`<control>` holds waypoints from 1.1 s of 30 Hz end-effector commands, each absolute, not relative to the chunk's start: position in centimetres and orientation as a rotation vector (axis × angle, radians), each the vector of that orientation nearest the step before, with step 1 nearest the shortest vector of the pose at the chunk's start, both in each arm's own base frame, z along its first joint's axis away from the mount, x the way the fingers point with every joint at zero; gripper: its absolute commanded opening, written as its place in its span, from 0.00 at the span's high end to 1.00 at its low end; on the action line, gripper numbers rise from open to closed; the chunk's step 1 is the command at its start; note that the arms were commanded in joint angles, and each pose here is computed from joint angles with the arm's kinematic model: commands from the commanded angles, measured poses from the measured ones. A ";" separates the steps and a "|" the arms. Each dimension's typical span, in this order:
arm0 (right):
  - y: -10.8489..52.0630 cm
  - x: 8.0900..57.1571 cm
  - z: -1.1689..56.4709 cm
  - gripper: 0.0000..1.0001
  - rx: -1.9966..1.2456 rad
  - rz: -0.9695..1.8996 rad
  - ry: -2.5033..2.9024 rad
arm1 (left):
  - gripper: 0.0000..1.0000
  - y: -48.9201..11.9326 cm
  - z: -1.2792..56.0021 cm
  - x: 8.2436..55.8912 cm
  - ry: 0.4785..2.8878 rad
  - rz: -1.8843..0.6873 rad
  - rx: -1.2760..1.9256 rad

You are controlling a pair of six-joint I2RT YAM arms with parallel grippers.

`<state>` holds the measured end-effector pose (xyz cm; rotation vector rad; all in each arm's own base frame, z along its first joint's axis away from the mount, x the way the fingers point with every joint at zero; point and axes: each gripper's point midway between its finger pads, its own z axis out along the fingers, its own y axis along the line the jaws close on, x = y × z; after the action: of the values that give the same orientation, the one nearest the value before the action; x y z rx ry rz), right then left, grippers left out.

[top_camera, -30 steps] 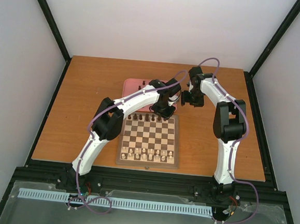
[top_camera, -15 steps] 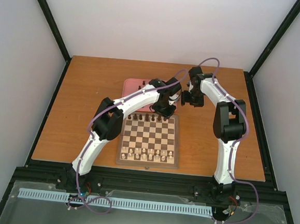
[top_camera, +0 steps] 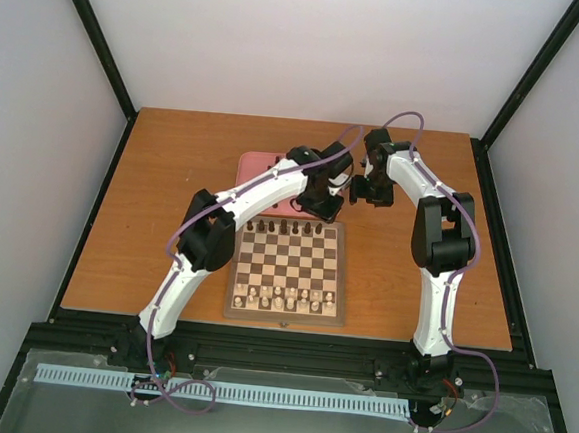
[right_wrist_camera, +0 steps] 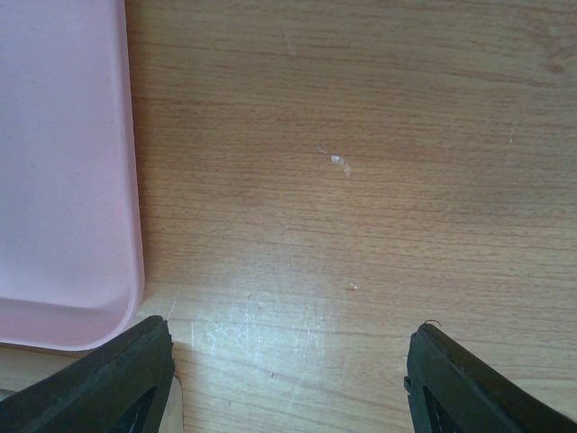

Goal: Set up the chess pieces on the board
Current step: Place the chess piece on the chessboard, then pick up the chess piece from the storage box.

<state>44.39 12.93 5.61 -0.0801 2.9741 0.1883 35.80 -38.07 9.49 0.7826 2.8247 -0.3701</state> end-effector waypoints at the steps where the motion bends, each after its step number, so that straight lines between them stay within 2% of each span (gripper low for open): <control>1: 12.7 44.8 7.0 0.29 -0.079 0.187 2.937 | 0.58 -38.1 11.4 37.3 2.789 -0.387 0.700; 4: 12.7 44.8 7.0 0.29 -0.081 0.189 2.936 | 0.55 -35.9 12.0 39.2 2.796 -0.375 0.588; 10: 12.8 44.8 6.9 0.29 -0.080 0.197 2.940 | 0.55 -27.0 12.6 43.6 2.813 -0.246 0.304; 16: 12.8 44.7 6.7 0.29 -0.079 0.195 2.944 | 0.56 -20.8 11.2 43.4 2.862 -0.176 0.115; 33: 12.7 44.7 6.1 0.29 -0.083 0.185 2.958 | 0.58 -21.4 7.5 43.1 2.937 -0.259 0.092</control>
<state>44.37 12.98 5.61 -0.0805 2.9749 0.1927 42.14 -20.61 7.94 0.0967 2.9454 -0.2357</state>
